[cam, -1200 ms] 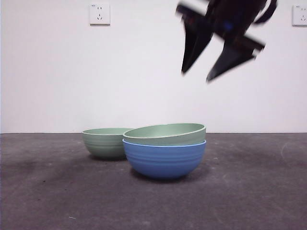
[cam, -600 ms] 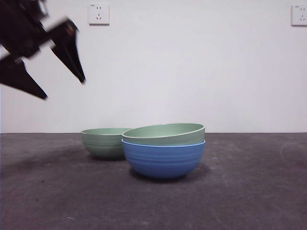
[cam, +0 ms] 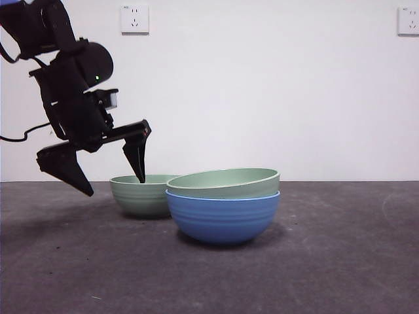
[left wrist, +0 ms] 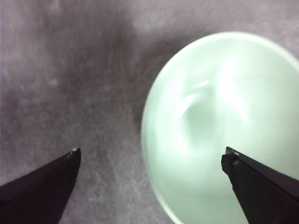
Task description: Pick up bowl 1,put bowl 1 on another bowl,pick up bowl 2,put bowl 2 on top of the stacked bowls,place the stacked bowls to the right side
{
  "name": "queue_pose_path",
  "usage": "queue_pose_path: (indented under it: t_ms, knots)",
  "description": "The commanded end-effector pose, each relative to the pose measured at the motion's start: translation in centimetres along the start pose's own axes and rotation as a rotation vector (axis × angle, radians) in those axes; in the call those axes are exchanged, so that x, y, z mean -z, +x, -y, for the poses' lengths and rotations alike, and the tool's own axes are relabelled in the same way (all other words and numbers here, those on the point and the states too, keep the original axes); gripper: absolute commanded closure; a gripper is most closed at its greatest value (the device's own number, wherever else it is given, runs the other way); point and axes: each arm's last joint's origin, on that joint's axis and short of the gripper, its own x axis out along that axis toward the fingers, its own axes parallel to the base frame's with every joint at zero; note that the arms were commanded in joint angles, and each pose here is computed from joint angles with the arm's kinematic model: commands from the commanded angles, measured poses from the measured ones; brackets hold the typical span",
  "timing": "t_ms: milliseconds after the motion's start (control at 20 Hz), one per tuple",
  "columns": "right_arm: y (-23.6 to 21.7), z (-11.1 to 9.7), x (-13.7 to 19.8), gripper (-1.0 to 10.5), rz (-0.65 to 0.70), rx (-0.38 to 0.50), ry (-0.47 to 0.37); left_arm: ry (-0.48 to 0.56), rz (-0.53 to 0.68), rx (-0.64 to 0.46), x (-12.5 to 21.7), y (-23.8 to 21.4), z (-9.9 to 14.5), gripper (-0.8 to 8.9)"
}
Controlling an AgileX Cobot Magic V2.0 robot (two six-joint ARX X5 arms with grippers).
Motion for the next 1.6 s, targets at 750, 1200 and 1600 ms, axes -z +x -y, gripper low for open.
queue_pose_path:
  t_ms: [750,1200,1600]
  knots:
    - [0.0,0.0,0.0,6.6,-0.001,0.002,-0.009,-0.041,0.021,0.04,-0.2,0.4,0.5,8.22]
    - [0.0,0.0,0.1,6.6,-0.012,0.004,-0.007,0.121,0.145,0.136,-1.5,-9.5,3.2,8.22]
    - [0.0,0.0,0.1,6.6,-0.012,0.003,0.013,0.432,0.042,0.197,2.9,-12.7,10.5,8.22]
